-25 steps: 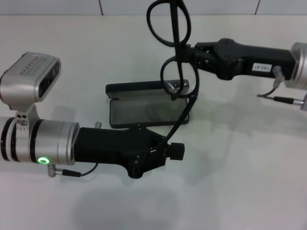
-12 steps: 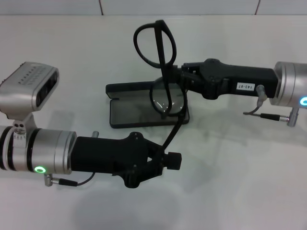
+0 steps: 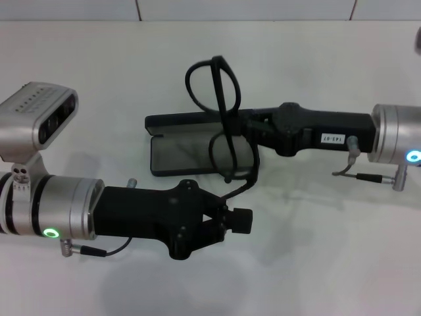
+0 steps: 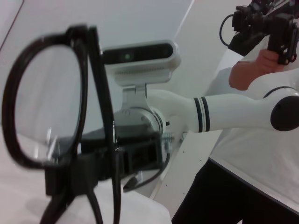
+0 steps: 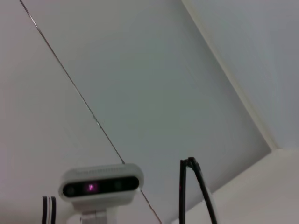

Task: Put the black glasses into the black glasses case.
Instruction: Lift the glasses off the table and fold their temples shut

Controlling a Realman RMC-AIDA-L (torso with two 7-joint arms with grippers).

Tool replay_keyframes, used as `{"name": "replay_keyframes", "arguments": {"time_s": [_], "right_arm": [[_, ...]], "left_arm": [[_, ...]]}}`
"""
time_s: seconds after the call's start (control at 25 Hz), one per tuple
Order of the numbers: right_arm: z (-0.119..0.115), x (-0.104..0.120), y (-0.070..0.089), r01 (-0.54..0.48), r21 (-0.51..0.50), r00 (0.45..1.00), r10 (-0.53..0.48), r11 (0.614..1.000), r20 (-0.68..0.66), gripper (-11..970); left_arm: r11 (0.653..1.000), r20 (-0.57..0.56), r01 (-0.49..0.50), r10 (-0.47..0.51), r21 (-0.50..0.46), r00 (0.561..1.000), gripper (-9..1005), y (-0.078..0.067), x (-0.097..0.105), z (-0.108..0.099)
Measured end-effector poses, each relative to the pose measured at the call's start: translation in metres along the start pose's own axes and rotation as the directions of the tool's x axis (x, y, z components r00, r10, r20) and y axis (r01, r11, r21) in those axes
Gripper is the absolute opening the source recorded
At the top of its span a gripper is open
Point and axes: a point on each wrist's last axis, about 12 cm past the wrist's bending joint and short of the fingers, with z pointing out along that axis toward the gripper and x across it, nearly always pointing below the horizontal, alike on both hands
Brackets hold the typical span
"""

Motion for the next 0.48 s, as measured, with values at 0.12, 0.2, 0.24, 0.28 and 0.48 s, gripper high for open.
{"name": "replay_keyframes", "arguments": {"time_s": [0.12, 0.2, 0.24, 0.28, 0.48], "right_arm": [[0.001, 0.005, 0.000, -0.004, 0.002, 1.000, 0.004, 1.000, -0.020, 85], [0.002, 0.007, 0.001, -0.006, -0.001, 1.000, 0.006, 1.000, -0.029, 85], [0.002, 0.008, 0.002, -0.007, -0.004, 0.999, 0.007, 1.000, -0.035, 85], [0.002, 0.009, 0.002, -0.008, -0.007, 0.999, 0.008, 1.000, -0.041, 85], [0.004, 0.016, 0.006, -0.010, -0.027, 0.997, 0.008, 1.000, -0.074, 85]], "left_arm": [[1.000, 0.012, 0.005, -0.005, -0.003, 1.000, 8, 0.000, 0.000, 0.001], [1.000, 0.028, 0.012, -0.011, -0.011, 1.000, 8, 0.001, 0.000, 0.001], [1.000, 0.039, 0.015, -0.014, -0.019, 0.999, 8, 0.002, 0.000, 0.001], [1.000, 0.049, 0.016, -0.015, -0.027, 0.999, 8, 0.003, -0.001, 0.000], [0.998, 0.072, 0.019, -0.015, -0.062, 0.997, 9, 0.006, -0.003, -0.003]]}}
